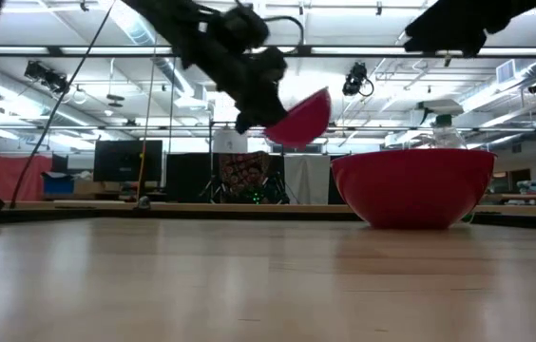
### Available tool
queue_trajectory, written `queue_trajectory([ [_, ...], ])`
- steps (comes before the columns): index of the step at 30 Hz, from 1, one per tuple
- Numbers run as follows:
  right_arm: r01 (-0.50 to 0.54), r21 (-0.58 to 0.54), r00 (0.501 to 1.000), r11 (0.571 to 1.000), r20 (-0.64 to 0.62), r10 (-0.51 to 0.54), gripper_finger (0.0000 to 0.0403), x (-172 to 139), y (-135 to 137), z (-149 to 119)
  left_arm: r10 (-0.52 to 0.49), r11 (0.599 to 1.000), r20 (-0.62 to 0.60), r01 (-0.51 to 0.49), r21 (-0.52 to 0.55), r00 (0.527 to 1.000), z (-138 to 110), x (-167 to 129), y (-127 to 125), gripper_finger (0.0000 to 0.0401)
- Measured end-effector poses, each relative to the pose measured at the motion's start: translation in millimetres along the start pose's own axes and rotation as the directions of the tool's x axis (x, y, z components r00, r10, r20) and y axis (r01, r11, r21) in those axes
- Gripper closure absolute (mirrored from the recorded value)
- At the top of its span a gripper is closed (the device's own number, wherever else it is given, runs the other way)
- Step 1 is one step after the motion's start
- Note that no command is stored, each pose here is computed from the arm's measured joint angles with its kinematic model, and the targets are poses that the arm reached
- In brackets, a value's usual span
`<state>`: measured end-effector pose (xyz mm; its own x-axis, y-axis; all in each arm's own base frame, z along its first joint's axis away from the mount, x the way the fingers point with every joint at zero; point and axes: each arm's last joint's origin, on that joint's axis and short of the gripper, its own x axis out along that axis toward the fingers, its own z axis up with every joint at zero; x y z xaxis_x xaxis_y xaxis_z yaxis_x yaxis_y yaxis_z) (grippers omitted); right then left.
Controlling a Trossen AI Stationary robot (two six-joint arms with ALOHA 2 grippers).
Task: Nest bowls inside each other
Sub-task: Stack the pink bowl on top of the blue bowl
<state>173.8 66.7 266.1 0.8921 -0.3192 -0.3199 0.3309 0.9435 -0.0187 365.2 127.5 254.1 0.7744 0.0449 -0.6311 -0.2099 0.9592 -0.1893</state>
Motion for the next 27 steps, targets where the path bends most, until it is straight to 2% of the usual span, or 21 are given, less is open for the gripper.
queue_trajectory([
  [3,-0.038,0.007,0.999,0.999,0.023,0.038,0.0207,-9.1,2.6,1.7,0.009,1.0,-0.02,-0.009,0.014,1.0,16.1,14.1,7.4,0.0386],
  [14,-0.168,-0.038,0.973,0.985,0.157,0.172,0.0207,-44.4,5.2,14.3,0.024,0.999,0.086,-0.028,0.045,0.996,80.0,40.2,24.1,0.0386],
  [21,-0.144,-0.065,0.972,0.987,0.178,0.153,0.0207,-49.6,6.4,14.8,0.028,0.999,0.059,-0.031,0.041,0.998,97.7,76.0,32.8,0.0386],
  [27,-0.08,-0.09,0.976,0.993,0.196,0.096,0.0207,-50.6,5.2,15.5,0.027,0.997,0.179,-0.038,0.061,0.984,111.5,103.6,40.2,0.0385],
])
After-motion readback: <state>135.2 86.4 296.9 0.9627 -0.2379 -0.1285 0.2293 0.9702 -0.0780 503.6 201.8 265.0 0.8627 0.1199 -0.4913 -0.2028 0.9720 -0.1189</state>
